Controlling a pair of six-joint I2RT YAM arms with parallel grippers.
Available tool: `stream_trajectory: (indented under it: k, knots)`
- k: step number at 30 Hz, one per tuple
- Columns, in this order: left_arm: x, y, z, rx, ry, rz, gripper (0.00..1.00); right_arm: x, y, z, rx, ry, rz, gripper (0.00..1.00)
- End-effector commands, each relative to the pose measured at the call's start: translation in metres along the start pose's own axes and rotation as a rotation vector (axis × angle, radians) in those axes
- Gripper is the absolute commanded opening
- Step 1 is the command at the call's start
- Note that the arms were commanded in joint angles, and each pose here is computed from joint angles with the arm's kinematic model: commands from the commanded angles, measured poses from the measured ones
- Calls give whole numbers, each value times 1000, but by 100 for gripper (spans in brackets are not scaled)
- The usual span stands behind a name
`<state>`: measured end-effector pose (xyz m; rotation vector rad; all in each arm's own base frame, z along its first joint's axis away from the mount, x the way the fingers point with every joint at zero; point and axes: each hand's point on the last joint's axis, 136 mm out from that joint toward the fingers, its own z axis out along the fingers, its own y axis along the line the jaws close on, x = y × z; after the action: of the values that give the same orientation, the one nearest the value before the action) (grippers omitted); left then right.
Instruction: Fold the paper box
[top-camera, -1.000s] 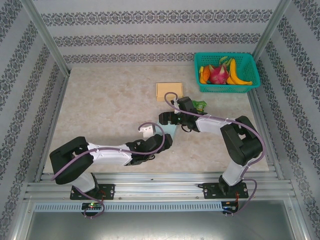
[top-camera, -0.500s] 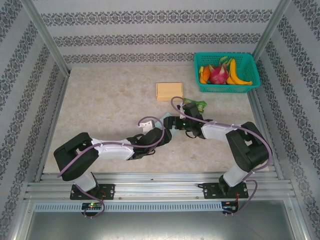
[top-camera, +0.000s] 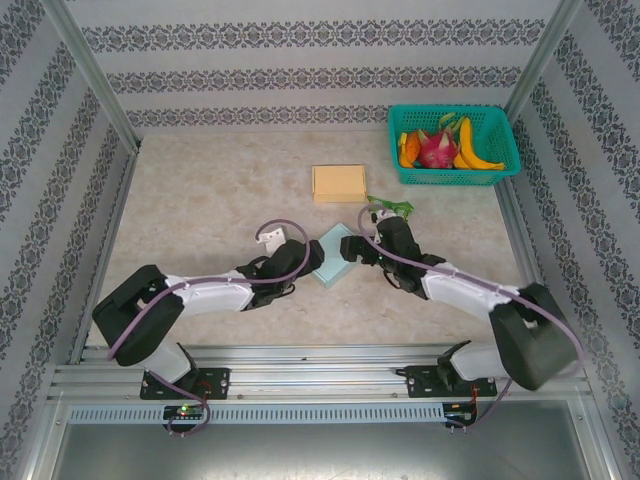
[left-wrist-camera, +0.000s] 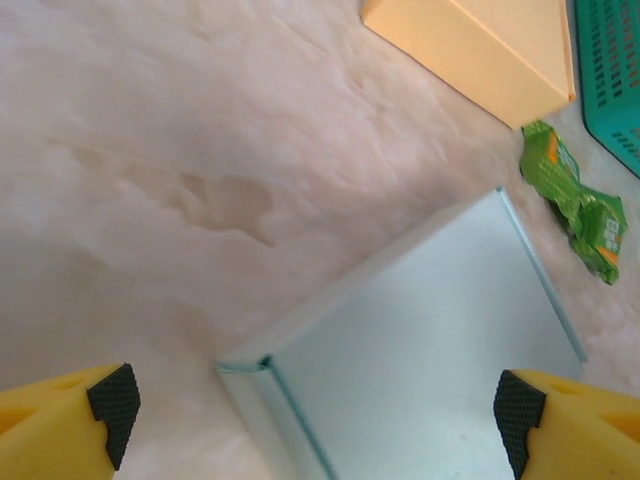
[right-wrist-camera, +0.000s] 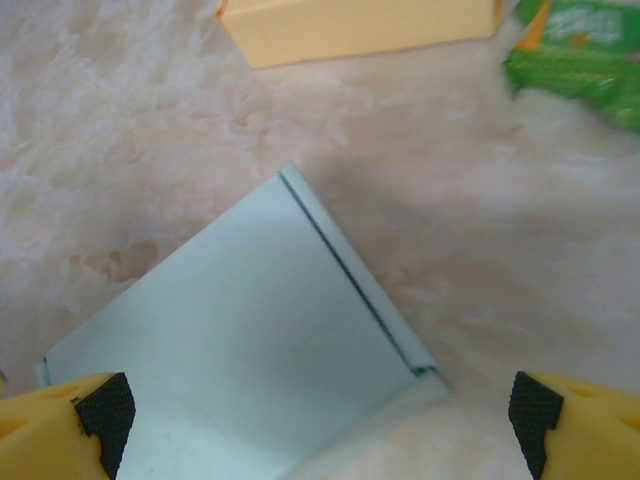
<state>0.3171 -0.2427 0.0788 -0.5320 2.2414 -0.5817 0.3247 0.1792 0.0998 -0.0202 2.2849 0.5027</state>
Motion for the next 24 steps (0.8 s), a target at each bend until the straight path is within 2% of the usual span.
stream_trajectory:
  k: [1, 5, 7, 8, 14, 24]
  knots:
    - [-5, 15, -13, -30, -29, -7, 94, -16, -32, -25, 169, -102, -48, 98]
    - [0, 17, -18, -7, -1, -35, 93, -27, -48, -41, 184, -192, 9, 98]
    - [5, 15, -19, 11, 22, -51, 93, -29, -43, -39, 153, -187, -35, 98]
    - [6, 13, -18, 20, 32, -58, 93, -29, -39, -36, 141, -164, -58, 97]
    - [21, 1, -6, 63, 91, -107, 91, -25, 7, 4, -59, 5, -172, 77]
    - [39, -14, 12, 86, 157, -131, 87, -17, -2, 52, -35, 150, -181, 74]
